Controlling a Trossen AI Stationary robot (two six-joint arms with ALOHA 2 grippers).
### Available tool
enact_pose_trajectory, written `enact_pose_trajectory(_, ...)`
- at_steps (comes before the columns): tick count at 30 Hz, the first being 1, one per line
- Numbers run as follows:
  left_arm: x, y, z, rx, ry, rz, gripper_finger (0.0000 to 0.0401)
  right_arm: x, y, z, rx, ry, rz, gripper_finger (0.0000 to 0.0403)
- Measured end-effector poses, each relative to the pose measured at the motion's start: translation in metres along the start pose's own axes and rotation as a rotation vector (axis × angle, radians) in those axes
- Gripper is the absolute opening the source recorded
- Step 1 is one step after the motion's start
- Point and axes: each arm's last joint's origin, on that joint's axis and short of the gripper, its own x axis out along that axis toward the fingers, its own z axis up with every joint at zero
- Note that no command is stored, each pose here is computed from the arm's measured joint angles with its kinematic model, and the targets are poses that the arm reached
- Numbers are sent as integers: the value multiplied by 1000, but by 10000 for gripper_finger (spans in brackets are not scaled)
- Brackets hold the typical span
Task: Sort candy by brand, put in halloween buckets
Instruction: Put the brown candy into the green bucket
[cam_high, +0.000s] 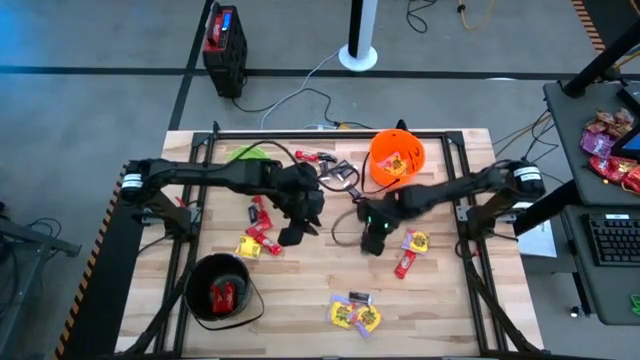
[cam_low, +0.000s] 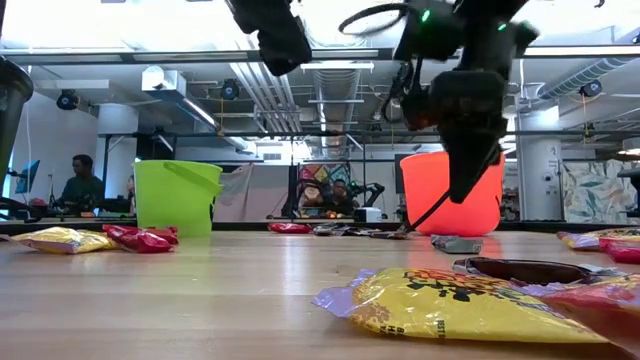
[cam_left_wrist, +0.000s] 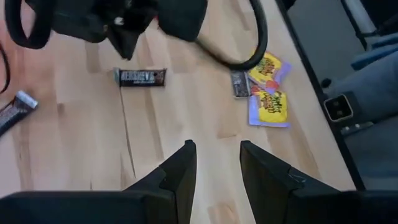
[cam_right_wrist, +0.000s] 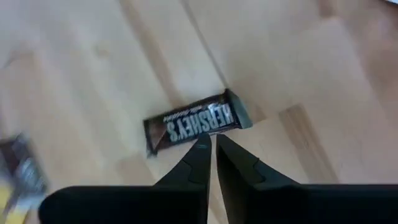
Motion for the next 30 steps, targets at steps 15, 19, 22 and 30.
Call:
enact_pose_trajectory(15,4,3,-9,-107,-23,262,38,0,-68,18,-239,58,309,157)
enact_pose_trajectory(19,12,2,-21,-180,-40,265,4,4,-59,15,-226,60,203,163)
enact_pose_trajectory(22,21,-3,-30,-206,-57,263,4,8,-52,13,-208,39,119,161)
enact_pose_trajectory(30,28,-33,-52,-211,-34,277,0,6,-19,-8,-280,106,156,105)
